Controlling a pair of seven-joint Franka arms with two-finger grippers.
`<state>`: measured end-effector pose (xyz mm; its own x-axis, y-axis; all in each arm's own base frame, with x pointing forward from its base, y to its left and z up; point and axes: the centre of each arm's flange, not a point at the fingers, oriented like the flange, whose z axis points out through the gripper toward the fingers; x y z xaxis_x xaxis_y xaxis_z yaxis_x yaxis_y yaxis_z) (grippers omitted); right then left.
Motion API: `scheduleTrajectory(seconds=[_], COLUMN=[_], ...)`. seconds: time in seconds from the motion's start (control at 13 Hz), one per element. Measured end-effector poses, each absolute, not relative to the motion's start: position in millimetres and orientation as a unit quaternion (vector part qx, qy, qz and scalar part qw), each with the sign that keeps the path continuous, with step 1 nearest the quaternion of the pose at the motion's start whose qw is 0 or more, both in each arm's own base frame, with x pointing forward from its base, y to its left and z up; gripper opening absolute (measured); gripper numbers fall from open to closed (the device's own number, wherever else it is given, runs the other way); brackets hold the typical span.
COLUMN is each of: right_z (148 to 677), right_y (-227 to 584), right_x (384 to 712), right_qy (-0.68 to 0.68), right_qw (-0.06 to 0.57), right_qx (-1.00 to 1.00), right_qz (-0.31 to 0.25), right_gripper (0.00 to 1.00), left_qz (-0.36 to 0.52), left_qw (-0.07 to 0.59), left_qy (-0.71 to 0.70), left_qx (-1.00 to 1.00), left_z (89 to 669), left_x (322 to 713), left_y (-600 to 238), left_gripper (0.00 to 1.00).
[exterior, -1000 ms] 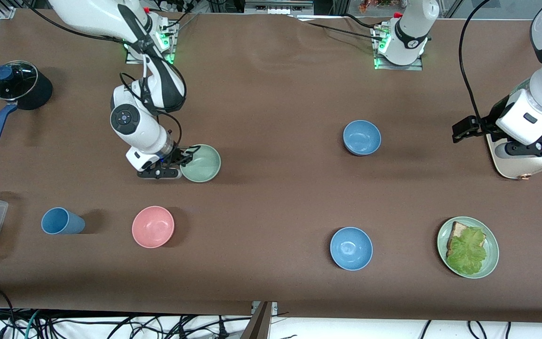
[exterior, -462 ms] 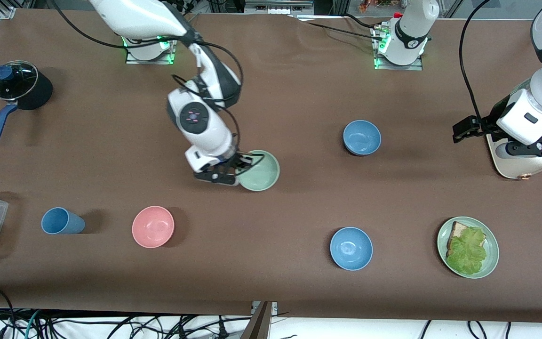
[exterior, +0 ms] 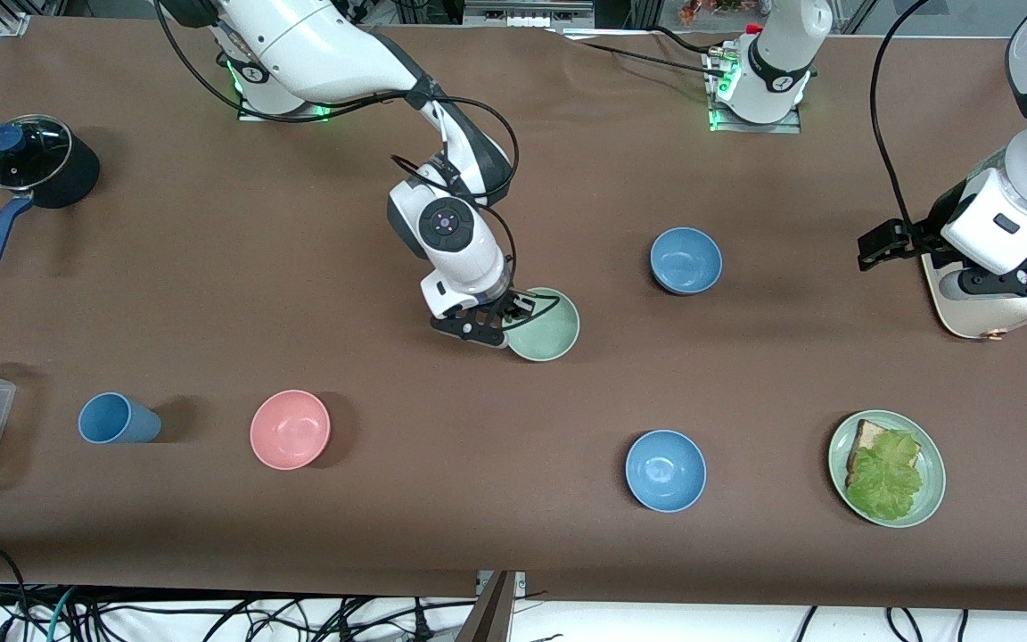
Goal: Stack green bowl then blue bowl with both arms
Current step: 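Slide the green bowl toward the table middle, then release and withdraw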
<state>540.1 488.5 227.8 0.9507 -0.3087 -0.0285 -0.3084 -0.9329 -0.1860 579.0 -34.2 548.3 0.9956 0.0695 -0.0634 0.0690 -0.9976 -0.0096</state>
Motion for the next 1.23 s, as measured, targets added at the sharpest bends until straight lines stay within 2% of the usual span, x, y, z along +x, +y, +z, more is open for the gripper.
scheduleTrajectory(seconds=[0.15,0.23,0.54,0.69,0.85,0.92,1.23], right_z=[219,216,221,242,291,322,422], right_y=[493,493,490,469,423,389,246], right_x=[537,537,545,569,602,620,654], right_qy=[0.161,0.162,0.163,0.175,0.198,0.195,0.105], right_qw=[0.096,0.096,0.098,0.086,0.064,0.055,0.049], right_qx=[-0.982,-0.982,-0.982,-0.980,-0.977,-0.979,-0.993], right_qz=[-0.003,-0.004,-0.018,-0.033,-0.034,-0.031,0.002], right_gripper=[0.05,0.12,0.54,0.74,0.95,1.00,1.00], left_qz=[0.032,0.032,0.032,0.032,0.032,0.032,0.036], left_qw=[0.004,0.004,0.004,0.004,0.004,0.004,0.004], left_qy=[-0.035,-0.035,-0.035,-0.035,-0.034,-0.034,-0.033], left_qx=[-0.999,-0.999,-0.999,-0.999,-0.999,-0.999,-0.999], left_z=[548,548,548,548,548,548,546], left_x=[579,579,579,579,579,579,579], left_y=[-34,-34,-34,-34,-34,-35,-36], left_gripper=[1.00,1.00,1.00,1.00,1.00,1.00,1.00])
